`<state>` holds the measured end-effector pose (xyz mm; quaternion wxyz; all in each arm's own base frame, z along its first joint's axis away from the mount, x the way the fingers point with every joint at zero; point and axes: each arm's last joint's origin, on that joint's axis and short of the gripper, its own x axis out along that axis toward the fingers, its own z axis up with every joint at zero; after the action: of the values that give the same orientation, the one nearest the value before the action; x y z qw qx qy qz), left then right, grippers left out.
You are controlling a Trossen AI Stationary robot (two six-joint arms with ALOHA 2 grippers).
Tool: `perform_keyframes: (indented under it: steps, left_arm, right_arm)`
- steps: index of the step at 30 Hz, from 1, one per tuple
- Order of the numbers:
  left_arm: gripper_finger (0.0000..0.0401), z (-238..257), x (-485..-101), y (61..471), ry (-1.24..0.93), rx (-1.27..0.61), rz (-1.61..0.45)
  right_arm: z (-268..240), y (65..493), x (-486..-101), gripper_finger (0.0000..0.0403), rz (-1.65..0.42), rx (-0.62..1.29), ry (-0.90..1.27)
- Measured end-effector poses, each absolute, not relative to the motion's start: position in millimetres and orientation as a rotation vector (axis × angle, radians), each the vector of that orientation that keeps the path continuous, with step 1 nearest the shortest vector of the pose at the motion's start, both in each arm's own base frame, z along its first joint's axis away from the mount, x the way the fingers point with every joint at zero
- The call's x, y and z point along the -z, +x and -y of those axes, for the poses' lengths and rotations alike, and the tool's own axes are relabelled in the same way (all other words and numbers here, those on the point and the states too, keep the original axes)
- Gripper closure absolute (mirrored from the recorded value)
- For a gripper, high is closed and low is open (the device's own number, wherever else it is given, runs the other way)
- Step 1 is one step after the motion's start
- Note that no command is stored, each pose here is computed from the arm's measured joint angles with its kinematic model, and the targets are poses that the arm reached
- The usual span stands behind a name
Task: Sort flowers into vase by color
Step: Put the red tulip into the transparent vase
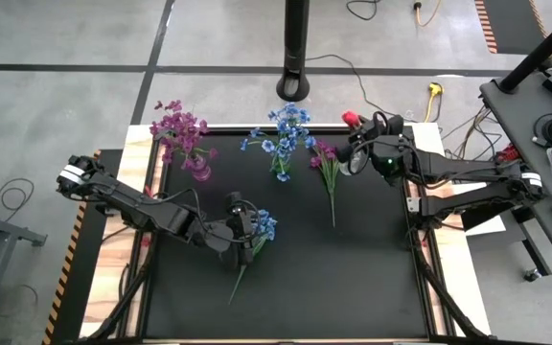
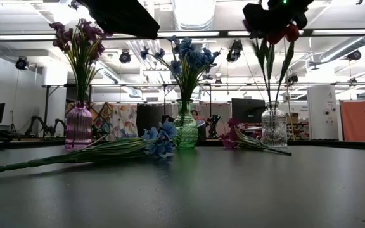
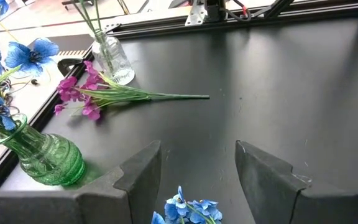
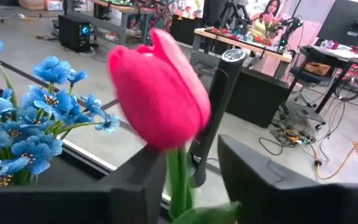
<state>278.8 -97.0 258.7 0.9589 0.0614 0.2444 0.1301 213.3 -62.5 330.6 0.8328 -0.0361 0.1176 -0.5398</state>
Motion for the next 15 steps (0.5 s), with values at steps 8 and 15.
perform_keyframes:
  steps: [8, 15]
  left_arm:
    - [0.0214, 97.0, -258.4, 278.6, 0.126, -0.264, -0.499]
    - [0.0214, 95.9, -254.8, 276.2, 0.135, -0.271, -0.538]
  right_arm:
    - [62.3, 212.0, -331.7, 0.0186, -0.243, 1.144, -0.073]
    - [60.8, 204.1, -343.4, 0.0136, -0.248, 1.149, -0.042]
